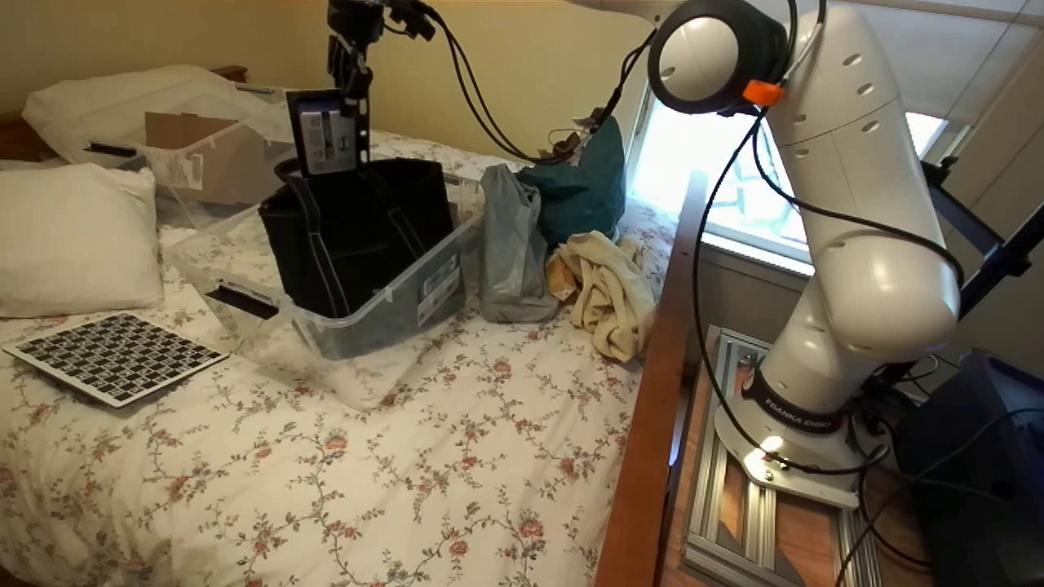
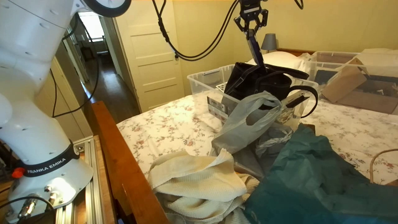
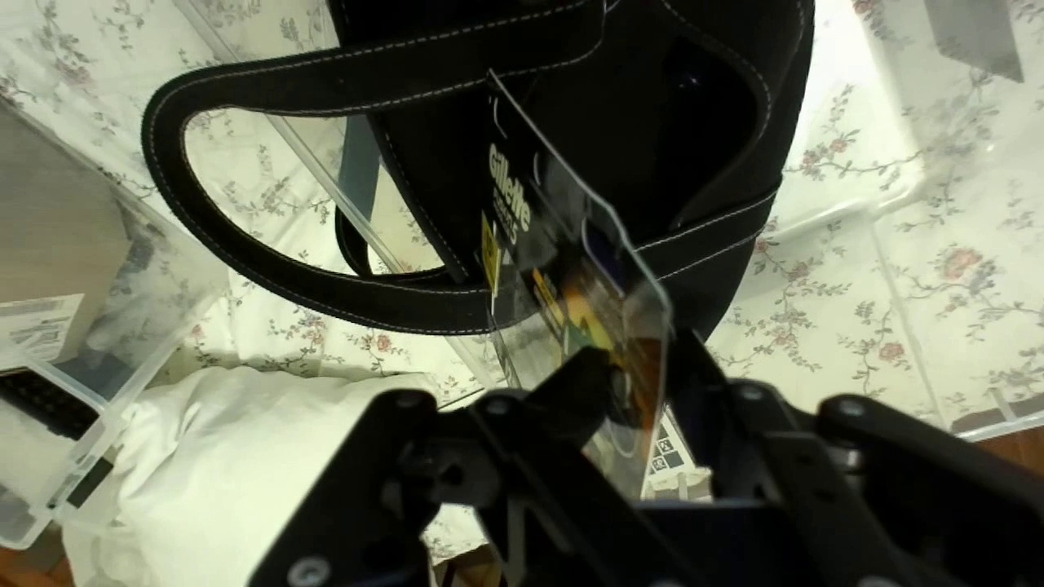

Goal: Pick up the object from the packet of the bag and put it in the other packet of the bag

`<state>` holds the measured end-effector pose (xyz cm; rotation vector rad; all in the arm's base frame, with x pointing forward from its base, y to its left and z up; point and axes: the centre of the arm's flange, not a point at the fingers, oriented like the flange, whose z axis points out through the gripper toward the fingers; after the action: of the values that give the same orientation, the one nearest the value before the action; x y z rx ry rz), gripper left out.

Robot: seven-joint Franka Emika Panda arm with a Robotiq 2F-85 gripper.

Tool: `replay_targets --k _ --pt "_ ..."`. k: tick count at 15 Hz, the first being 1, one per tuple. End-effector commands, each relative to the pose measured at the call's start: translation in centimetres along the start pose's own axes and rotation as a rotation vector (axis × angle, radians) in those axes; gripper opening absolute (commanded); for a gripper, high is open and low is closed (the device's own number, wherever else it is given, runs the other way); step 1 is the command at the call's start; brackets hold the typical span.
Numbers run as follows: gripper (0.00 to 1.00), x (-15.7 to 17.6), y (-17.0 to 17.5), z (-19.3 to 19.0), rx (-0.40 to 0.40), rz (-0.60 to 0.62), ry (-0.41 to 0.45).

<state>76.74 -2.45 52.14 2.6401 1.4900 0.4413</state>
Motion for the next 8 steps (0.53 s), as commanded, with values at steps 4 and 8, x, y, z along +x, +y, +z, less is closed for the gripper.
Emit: replay_targets --k 4,8 --pt "0.07 -2.8 -2.3 -3.6 -0.081 0.077 -0.042" --pt "0.07 -4.9 -2.1 -4.0 -0.079 0.135 -0.09"
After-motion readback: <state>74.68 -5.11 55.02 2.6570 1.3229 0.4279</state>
